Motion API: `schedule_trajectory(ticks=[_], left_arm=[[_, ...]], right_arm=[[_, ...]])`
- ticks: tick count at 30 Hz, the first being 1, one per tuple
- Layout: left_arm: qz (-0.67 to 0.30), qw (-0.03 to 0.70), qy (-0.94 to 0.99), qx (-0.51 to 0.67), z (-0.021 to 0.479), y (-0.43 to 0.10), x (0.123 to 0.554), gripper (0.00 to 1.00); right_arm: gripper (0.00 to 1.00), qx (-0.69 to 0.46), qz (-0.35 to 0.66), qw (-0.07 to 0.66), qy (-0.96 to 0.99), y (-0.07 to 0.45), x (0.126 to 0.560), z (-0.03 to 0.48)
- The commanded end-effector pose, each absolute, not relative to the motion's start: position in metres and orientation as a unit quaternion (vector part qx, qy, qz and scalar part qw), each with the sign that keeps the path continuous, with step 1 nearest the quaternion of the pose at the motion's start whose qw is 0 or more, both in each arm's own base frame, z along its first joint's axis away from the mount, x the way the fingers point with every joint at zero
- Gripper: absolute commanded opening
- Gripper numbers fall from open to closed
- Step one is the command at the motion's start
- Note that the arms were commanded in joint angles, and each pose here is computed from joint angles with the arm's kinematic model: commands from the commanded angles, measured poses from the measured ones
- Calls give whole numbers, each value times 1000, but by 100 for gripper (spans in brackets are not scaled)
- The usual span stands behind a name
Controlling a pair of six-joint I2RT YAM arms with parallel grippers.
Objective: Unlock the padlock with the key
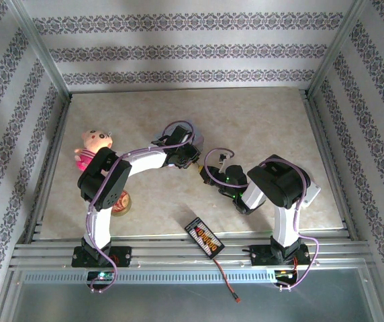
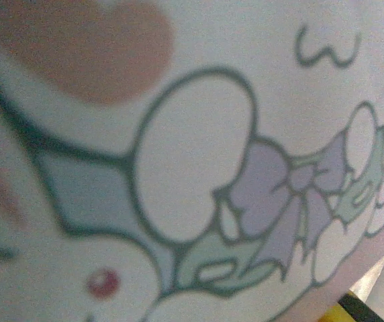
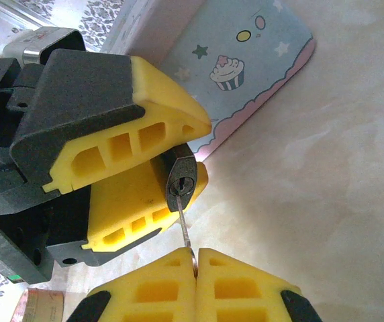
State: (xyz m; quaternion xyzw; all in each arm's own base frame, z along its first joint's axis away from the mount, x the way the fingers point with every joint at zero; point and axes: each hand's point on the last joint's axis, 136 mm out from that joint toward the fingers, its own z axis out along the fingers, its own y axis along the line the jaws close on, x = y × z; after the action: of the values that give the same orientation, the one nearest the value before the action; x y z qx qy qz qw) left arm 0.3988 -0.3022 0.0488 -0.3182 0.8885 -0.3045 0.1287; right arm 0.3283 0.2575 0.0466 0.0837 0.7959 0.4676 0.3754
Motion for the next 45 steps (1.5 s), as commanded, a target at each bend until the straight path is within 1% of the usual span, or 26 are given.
schedule_trajectory(ticks=[1, 11, 31, 45], left_arm=[[-319, 53, 884, -338, 31, -315, 377, 18], [-320, 49, 886, -331, 31, -316, 375, 18], [-322, 39, 888, -327, 28, -319, 372, 18], [-322, 33, 888, -327, 25, -320, 371, 18]], right_arm=[[0, 80, 483, 389, 780, 262, 335, 58], [0, 101, 476, 387, 783, 255, 339, 52], [0, 91, 489, 392, 774, 259, 346, 66], [0, 88, 491, 390, 774, 257, 341, 67]])
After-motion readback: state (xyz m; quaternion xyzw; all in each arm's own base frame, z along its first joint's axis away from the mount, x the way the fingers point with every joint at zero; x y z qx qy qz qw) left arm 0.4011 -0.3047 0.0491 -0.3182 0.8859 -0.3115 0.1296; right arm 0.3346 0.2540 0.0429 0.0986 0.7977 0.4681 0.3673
